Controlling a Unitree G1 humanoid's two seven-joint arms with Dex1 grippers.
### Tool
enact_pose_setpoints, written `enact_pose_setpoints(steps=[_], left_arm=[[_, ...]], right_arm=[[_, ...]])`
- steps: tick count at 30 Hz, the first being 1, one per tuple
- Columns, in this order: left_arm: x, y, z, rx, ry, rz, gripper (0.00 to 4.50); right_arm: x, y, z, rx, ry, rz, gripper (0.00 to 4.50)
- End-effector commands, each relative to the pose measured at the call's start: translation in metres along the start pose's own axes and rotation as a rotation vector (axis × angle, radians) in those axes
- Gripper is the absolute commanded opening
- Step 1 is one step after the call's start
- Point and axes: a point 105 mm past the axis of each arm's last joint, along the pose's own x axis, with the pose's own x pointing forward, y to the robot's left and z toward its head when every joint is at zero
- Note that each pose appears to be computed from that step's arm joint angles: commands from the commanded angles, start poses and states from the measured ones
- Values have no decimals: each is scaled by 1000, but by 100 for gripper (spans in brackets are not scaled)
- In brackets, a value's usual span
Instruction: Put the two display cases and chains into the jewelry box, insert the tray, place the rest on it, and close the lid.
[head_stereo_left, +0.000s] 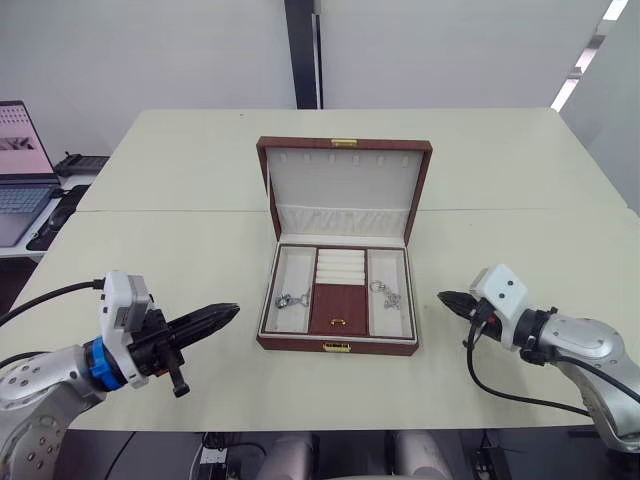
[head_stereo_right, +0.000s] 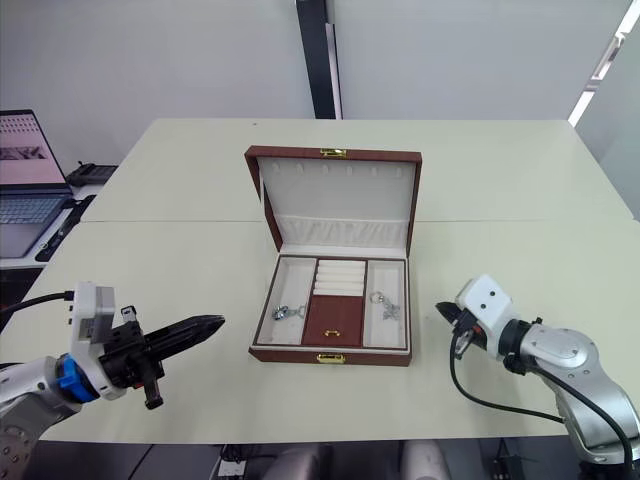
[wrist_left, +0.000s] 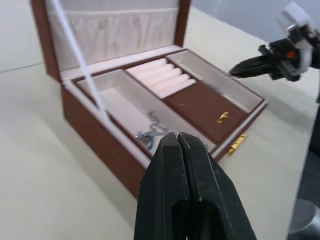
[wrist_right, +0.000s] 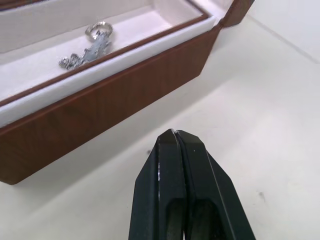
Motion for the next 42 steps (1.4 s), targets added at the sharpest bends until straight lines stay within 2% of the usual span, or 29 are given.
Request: enact_pose_setpoints(steps=[1,7,11,17,24,28,31,37,42], left_arm=[[2,-9,13,44,-49,9,0],[7,-17,16,62,-83,6,0],[4,-16,11,92,-104,14,0],[-1,-19,4,98,-135,14,0],[1,-26,1,102,-174,12,0],[9,-33,5,112,-209,-6,0],[15,-38,11,121,-239,-11,0],[22,-45,20,130,-267,-11,0],[22,-46,23,139,-279,9,0]], right_arm=[[-7,-9,16,-48,-81,-58,2],[-6,-25,32,-45,-120,-93,2],[-8,-51,51,76,-206,-204,2],[-4,-75,73,23,-208,-252,2],[13,-100,94,2,-199,-235,2],[37,-114,105,18,-172,-205,2],[50,-122,116,41,-201,-178,2],[71,-118,134,25,-278,-60,2],[74,-111,147,42,-375,41,2]])
